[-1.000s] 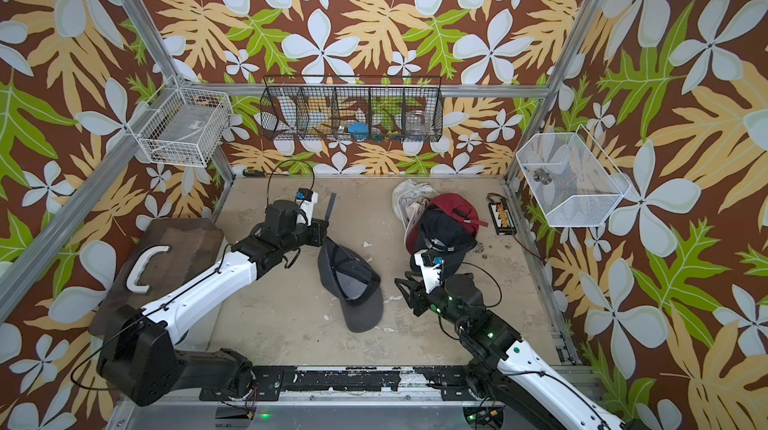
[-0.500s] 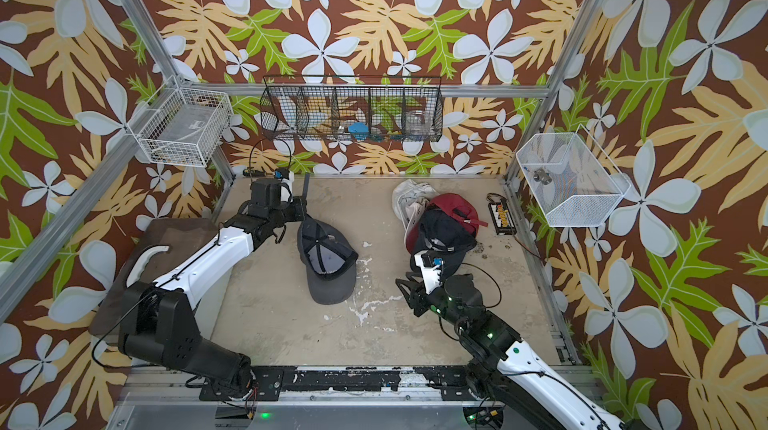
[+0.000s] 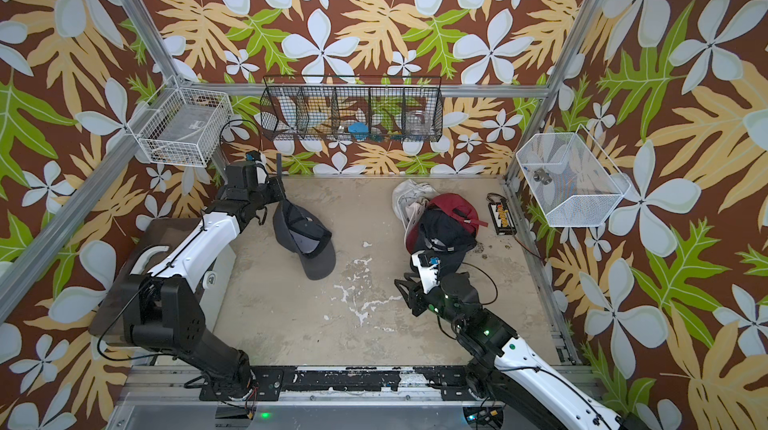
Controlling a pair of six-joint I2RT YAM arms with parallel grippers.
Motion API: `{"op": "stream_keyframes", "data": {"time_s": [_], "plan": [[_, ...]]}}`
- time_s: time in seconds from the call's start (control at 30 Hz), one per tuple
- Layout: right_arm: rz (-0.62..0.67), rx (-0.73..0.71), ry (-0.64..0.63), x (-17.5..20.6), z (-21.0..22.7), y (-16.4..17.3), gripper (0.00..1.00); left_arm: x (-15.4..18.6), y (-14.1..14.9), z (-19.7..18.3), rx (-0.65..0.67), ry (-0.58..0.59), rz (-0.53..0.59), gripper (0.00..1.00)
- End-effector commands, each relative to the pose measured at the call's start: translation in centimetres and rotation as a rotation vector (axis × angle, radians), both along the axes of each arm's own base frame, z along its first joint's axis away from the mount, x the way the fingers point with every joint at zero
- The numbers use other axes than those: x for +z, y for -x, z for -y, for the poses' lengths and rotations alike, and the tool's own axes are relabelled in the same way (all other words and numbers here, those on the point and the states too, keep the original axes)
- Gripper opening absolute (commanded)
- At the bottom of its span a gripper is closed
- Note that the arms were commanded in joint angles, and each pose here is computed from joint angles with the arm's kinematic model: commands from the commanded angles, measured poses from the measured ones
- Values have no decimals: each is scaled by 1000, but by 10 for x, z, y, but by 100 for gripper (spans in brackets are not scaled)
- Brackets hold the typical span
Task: Open the adjustable buckle of the baseball cap
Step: Place the baseball cap at the corner of the board.
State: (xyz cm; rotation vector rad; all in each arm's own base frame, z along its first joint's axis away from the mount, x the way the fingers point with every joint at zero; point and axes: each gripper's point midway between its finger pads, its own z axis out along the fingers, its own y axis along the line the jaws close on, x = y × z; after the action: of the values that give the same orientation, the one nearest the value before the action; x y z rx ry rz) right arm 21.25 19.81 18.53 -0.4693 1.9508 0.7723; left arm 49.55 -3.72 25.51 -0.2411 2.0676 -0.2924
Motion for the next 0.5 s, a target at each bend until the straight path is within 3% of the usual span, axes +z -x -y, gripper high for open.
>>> {"op": "stream_keyframes", "data": {"time_s": [0.0, 0.47], "plan": [[18, 12, -9, 6, -3, -1, 39, 10, -5, -19, 44, -14, 18, 0], [2, 30, -9, 1, -6, 1, 38, 62, -54, -112, 221, -13, 74, 0]]}}
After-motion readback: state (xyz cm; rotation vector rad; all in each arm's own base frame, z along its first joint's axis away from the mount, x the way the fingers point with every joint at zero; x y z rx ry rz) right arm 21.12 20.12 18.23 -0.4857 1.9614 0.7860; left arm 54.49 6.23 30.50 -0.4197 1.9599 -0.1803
